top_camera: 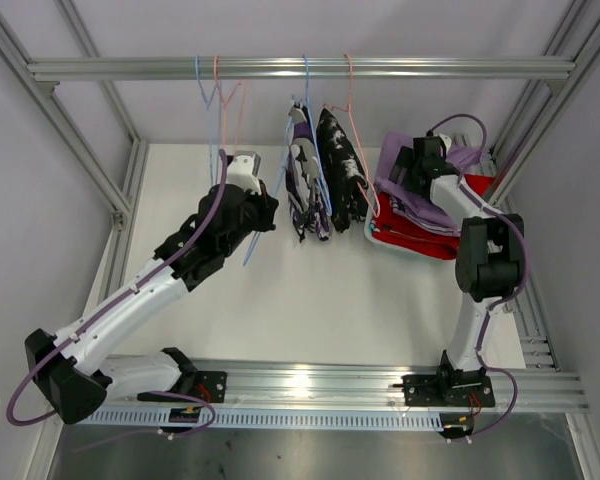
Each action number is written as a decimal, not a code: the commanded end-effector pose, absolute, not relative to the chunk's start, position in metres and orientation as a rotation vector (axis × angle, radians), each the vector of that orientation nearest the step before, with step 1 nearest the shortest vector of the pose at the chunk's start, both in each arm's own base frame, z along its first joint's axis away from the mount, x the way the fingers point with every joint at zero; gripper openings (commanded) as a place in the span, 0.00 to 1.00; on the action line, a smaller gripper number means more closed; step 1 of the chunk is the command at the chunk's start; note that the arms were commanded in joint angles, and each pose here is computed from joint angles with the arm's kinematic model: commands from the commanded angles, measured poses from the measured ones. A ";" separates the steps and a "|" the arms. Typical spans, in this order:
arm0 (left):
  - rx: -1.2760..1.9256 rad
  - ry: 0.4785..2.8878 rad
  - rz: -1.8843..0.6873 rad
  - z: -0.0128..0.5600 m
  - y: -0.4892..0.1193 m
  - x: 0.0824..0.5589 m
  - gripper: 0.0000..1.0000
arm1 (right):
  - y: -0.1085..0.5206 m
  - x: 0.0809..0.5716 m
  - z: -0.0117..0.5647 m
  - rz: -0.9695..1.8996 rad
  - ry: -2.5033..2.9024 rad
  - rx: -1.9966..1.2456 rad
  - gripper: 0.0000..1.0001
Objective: Remove the trousers from the hanger
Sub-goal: Place the trousers in the bin, then place the hanger at the clothesline.
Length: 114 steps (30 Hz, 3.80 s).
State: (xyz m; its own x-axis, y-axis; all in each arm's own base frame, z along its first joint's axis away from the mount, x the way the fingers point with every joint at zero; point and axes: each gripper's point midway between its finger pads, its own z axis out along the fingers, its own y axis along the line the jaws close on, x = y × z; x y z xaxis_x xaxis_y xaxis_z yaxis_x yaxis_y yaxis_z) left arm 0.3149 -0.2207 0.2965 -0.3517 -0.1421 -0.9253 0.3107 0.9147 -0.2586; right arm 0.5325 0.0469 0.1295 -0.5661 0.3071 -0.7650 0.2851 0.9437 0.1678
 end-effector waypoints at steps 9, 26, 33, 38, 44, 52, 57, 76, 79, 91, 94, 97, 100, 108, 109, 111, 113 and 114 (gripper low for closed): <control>0.104 1.765 -0.546 0.341 -0.219 0.311 0.00 | 0.054 0.520 0.255 0.114 2.044 0.397 0.99; 0.096 1.747 -0.539 0.346 -0.215 0.309 0.00 | 0.069 0.437 0.133 0.195 2.296 0.391 0.99; 0.086 1.740 -0.537 0.348 -0.212 0.308 0.00 | 0.073 0.403 0.075 0.172 2.426 0.400 1.00; 0.084 1.731 -0.536 0.352 -0.210 0.307 0.00 | 0.072 0.408 0.127 0.173 2.360 0.383 0.99; 0.092 1.695 -0.512 0.363 -0.203 0.305 0.00 | 0.074 0.399 0.214 0.252 2.179 0.366 0.99; 0.085 1.587 -0.396 0.390 -0.175 0.301 0.00 | 0.090 0.344 0.213 0.391 2.070 0.270 0.99; 0.084 1.574 -0.331 0.398 -0.167 0.306 0.00 | 0.085 0.321 0.218 0.398 2.017 0.245 0.99; -0.014 1.674 -0.315 0.432 -0.161 0.370 0.00 | 0.125 0.322 0.180 0.626 2.052 0.082 1.00; -0.051 1.748 -0.339 0.414 -0.156 0.383 0.00 | 0.122 0.322 0.180 0.622 2.044 0.088 0.99; -0.128 1.853 -0.346 0.353 -0.136 0.365 0.02 | 0.118 0.324 0.161 0.606 2.090 0.118 0.99; -0.112 1.832 -0.359 0.347 -0.131 0.349 0.16 | 0.119 0.323 0.160 0.609 2.098 0.112 0.99; -0.069 1.797 -0.411 0.352 -0.132 0.330 0.32 | 0.119 0.320 0.164 0.611 2.086 0.103 0.99; -0.027 1.781 -0.470 0.358 -0.134 0.311 0.36 | 0.115 0.320 0.165 0.591 2.077 0.116 0.99; 0.032 1.629 -0.659 0.417 -0.148 0.276 0.45 | 0.120 0.322 0.155 0.615 2.105 0.107 0.99; 0.070 1.615 -0.702 0.423 -0.156 0.272 0.47 | 0.121 0.323 0.156 0.617 2.100 0.105 0.99; 0.112 1.583 -0.753 0.441 -0.169 0.272 0.50 | 0.122 0.322 0.156 0.623 2.104 0.103 0.99; 0.162 1.604 -0.813 0.442 -0.190 0.279 0.54 | 0.122 0.322 0.158 0.629 2.097 0.097 0.99; 0.186 1.601 -0.849 0.444 -0.201 0.281 0.55 | 0.122 0.321 0.160 0.628 2.091 0.096 0.99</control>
